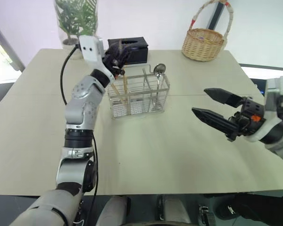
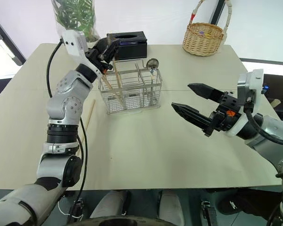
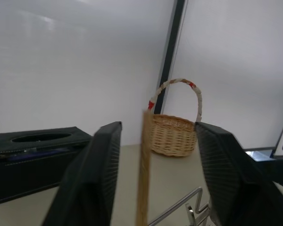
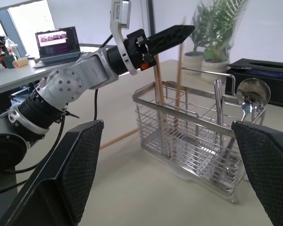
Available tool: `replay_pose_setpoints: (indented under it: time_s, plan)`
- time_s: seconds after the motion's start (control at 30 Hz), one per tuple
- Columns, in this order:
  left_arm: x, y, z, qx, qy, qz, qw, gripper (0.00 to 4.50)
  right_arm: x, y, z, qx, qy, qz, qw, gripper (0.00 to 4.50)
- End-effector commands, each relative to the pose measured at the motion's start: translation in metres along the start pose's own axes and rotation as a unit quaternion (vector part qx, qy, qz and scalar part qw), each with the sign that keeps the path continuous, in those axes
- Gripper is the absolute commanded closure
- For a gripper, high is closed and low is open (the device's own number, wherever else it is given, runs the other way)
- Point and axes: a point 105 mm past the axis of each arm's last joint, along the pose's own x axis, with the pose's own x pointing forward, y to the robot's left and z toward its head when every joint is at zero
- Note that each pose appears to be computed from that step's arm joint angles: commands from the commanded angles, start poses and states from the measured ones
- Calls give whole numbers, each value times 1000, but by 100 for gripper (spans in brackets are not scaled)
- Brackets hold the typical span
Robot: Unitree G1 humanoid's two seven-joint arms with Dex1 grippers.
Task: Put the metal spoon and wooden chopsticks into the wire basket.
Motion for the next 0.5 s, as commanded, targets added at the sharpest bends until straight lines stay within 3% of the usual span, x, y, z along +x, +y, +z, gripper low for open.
replay_pose_setpoints:
  time_s: [0.03,0.13,0.2,0.3,0.37,0.43,0.5]
  plan:
    - [-6,1,24,-2,-30,4,1000,5,-2,-2,10,-15,-15,-4,1000,0]
    - [-13,7,41,5,-28,15,999,5,-1,-4,9,-11,-14,-5,1000,0]
    - [-16,16,65,11,-34,33,999,5,0,-5,8,-9,-15,-4,1000,0]
    - [-20,44,112,34,-37,84,995,5,1,-6,7,-6,-16,-1,1000,0]
    - [-25,67,130,41,-18,126,991,5,3,-5,5,-5,-16,3,1000,0]
    - [-34,93,134,50,25,175,983,5,4,-4,3,-7,-11,9,1000,0]
    - [-48,117,118,84,113,218,966,5,5,-4,0,-7,-8,14,1000,0]
